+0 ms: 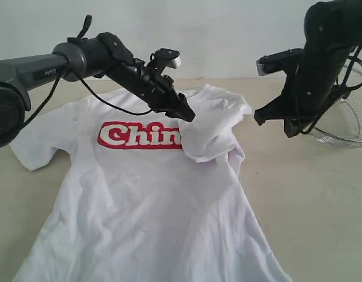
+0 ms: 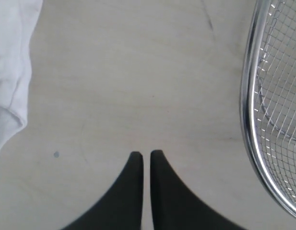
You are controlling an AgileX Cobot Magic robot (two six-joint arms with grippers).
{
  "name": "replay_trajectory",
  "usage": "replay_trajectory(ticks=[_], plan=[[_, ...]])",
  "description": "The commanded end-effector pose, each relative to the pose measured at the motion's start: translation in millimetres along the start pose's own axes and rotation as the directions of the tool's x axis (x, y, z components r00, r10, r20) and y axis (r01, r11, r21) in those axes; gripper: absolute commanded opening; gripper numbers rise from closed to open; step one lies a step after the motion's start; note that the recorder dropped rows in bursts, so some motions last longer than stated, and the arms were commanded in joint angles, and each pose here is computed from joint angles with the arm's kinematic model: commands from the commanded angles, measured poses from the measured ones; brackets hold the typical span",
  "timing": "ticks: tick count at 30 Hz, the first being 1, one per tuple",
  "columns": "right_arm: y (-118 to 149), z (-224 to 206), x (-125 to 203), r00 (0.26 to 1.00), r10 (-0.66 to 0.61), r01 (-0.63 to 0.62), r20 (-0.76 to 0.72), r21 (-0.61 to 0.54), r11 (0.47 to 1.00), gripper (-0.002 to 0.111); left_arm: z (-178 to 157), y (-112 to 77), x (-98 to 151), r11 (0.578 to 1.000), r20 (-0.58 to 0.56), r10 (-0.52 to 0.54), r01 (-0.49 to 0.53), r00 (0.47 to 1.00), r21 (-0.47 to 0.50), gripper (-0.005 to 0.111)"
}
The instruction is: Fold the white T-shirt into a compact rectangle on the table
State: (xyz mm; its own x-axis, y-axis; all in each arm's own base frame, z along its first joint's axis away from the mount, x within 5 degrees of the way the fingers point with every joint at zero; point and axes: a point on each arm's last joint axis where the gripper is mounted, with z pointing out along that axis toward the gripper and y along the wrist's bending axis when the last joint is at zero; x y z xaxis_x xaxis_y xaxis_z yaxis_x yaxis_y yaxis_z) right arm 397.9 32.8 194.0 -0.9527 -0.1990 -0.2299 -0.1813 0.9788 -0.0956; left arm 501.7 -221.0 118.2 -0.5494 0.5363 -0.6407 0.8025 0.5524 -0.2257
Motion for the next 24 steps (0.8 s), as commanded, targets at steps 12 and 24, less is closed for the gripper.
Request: replay_trajectory(ticks=[12, 24], plan=[[-4, -5, 1, 1.0, -0.011, 0.011, -0.001, 0.007, 1.0, 0.0, 18, -5.8, 16, 0.987, -0.047, -0.097, 0.102, 0.994, 0.124, 0.048], [-4, -5, 1, 1.0, -0.011, 0.011, -0.003, 0.007, 1.0, 0.0, 7, -1.8, 8, 0.992, -0.012, -0.091, 0.091, 0.996, 0.092, 0.005]])
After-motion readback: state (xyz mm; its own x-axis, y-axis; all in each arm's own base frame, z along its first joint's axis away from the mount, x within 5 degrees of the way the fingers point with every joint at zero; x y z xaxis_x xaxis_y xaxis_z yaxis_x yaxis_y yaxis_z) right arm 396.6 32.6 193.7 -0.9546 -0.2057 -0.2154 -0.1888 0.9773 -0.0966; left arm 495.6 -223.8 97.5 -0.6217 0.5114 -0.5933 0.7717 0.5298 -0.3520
